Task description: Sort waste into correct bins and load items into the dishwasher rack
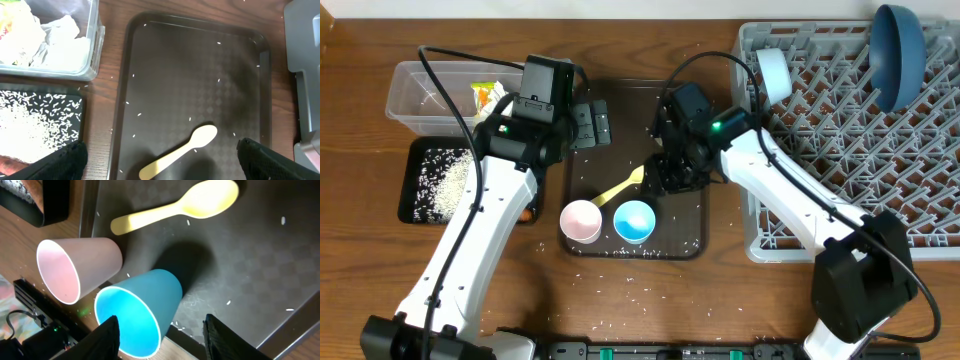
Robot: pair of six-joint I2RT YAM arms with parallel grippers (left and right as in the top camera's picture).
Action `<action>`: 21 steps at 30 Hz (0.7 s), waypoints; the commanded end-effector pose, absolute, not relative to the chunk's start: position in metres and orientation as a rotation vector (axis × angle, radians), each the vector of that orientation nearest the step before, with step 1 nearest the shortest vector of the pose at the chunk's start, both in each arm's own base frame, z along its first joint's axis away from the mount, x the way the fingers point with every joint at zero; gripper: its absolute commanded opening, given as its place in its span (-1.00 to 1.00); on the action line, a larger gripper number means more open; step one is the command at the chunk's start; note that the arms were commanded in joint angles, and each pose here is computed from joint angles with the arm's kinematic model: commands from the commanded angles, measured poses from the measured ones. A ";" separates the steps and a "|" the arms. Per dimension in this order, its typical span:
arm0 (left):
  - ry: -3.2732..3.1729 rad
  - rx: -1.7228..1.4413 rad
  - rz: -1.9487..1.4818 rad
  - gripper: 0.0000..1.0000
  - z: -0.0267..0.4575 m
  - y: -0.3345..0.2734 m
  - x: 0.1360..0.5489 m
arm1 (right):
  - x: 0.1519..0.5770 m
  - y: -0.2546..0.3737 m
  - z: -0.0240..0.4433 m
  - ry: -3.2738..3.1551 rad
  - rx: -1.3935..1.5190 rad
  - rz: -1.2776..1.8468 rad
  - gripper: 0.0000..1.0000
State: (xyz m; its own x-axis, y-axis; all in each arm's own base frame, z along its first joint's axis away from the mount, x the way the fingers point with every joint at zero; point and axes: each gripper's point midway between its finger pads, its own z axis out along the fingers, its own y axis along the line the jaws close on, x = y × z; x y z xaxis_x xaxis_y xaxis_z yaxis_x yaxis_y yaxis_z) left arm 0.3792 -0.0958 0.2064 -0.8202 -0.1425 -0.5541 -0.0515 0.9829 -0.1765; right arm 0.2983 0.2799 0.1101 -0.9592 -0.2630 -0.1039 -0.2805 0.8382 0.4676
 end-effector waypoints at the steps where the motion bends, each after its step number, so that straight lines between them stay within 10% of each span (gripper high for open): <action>1: 2.545 -0.147 -0.182 0.95 0.200 -0.092 0.379 | 0.303 0.272 0.115 2.957 -0.434 0.766 0.07; 21: 2.829 -0.264 -0.464 0.65 0.174 -0.135 0.314 | 0.335 0.203 0.139 2.896 -0.302 0.673 0.28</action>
State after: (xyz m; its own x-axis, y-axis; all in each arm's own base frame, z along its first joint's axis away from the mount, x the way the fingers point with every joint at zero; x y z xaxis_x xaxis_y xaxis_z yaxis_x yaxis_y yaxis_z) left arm 0.3256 -0.1225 0.1830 -0.9380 -0.1613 -0.3067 -0.0662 0.9522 -0.2984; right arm 0.3317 0.2112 0.1310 -0.9766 -0.1522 -0.1517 -0.2045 0.8755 0.4378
